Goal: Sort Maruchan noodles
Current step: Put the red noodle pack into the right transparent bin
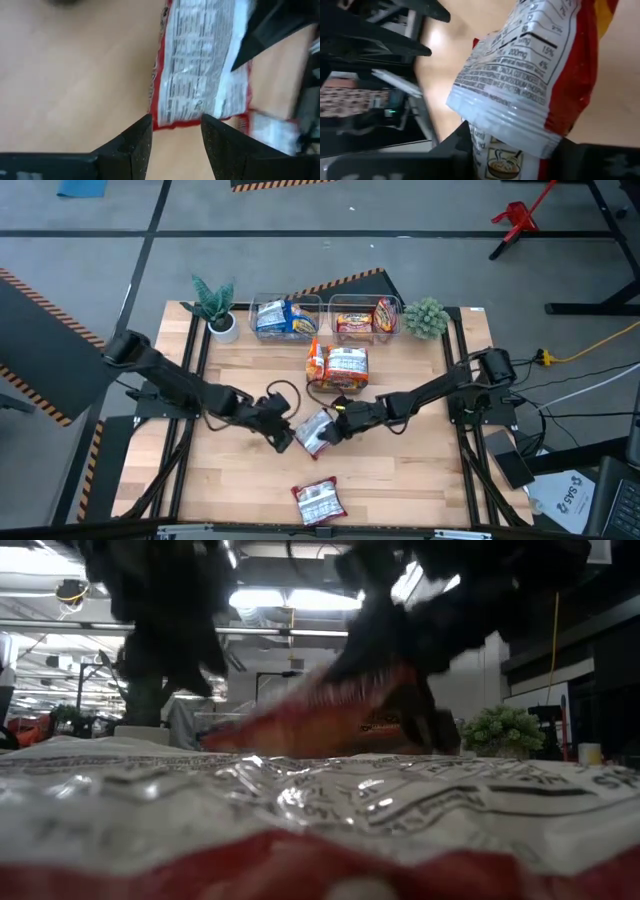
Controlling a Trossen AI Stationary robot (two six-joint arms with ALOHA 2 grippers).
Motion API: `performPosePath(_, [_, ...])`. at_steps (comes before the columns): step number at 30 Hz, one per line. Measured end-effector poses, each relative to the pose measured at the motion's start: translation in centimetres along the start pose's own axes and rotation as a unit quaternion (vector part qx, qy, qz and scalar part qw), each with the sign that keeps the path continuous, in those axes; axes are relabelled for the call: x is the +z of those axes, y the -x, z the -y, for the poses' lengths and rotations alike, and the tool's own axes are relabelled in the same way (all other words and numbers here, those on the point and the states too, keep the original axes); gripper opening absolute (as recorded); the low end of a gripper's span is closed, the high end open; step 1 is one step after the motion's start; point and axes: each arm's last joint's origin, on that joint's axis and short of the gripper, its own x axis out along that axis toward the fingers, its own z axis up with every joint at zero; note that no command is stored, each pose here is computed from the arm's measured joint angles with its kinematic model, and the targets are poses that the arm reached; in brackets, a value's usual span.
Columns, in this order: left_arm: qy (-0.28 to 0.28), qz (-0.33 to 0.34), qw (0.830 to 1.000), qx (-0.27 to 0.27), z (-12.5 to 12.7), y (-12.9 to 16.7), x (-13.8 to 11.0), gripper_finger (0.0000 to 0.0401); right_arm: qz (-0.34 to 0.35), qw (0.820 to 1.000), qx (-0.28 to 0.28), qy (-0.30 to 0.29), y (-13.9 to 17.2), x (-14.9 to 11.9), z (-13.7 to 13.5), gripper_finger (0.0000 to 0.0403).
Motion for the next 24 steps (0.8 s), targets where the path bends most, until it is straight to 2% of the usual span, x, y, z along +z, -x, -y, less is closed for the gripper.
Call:
performPosePath(7, [0.019,0.081,0.996,-0.026,-0.3,5.8,1.9,0.0163,0.052,0.996,0.075,-0.003,3.9,2.9,-3.8,0.0083])
performPosePath(12, [0.032,0.142,0.989,-0.031,-0.9,8.5,2.8,0.0163,0.134,0.986,0.098,0.007,7.7,7.2,-4.9,0.0084])
performPosePath(15, [0.023,0.158,0.987,-0.027,-1.3,9.5,3.0,0.0163,0.188,0.978,0.084,0.011,10.1,10.4,-4.4,0.0084])
performPosePath(18, [0.018,0.161,0.987,-0.025,-1.6,9.9,3.2,0.0163,0.232,0.972,0.045,0.011,12.3,13.3,-3.1,0.0084])
performPosePath(24, [0.002,0.158,0.987,-0.016,-1.9,10.2,3.2,0.0163,0.277,0.959,-0.067,-0.008,15.7,18.2,1.0,0.0085])
